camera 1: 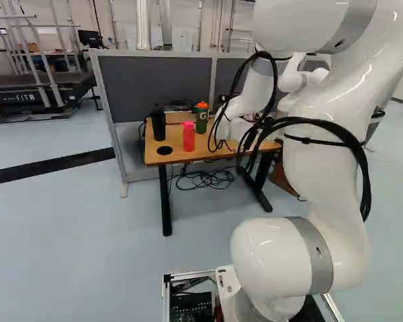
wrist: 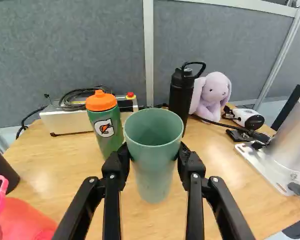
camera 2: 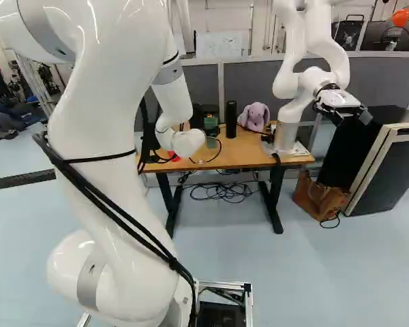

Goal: Place the green cup on the table

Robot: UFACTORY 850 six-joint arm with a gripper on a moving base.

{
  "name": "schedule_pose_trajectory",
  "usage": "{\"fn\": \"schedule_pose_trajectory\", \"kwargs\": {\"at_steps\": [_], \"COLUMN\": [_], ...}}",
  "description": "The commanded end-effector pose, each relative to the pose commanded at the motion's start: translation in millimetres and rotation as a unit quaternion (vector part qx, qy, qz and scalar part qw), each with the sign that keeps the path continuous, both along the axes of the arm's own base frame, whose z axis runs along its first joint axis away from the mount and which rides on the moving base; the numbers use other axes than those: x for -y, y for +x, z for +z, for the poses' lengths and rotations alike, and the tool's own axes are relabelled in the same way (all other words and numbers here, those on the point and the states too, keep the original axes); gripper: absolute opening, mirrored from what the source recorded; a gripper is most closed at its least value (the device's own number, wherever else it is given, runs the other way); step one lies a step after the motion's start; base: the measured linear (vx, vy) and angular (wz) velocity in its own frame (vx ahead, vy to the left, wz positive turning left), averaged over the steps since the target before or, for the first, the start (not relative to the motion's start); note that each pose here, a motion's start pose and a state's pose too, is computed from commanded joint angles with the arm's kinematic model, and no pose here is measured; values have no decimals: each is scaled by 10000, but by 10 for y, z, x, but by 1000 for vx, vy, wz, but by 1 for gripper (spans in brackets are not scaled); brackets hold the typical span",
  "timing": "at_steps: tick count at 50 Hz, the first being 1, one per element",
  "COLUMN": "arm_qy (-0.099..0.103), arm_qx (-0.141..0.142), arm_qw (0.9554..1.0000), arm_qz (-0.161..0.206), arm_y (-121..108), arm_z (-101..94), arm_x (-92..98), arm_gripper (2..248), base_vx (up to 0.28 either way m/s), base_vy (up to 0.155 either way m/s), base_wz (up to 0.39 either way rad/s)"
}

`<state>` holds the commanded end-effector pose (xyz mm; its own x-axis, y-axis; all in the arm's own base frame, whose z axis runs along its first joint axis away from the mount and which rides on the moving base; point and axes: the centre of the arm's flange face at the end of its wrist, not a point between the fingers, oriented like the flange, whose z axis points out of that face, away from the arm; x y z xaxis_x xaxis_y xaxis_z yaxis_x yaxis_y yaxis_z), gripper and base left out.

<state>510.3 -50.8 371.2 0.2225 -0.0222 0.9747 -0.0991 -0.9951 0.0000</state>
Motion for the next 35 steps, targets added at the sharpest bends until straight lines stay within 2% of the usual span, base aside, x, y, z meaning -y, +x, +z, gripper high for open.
{"fn": "schedule_pose_trajectory", "kwargs": {"at_steps": [15, 35], "arm_qy": [-9, 8], "arm_qx": [90, -83], "arm_qw": [10000, 10000], "arm_qz": [0, 0], "arm_y": [21, 38], "arm_z": [-121, -336], "arm_x": [2, 4], "arm_gripper": [118, 118], "base_vx": [0, 0], "base_vy": [0, 0], "base_wz": [0, 0]}}
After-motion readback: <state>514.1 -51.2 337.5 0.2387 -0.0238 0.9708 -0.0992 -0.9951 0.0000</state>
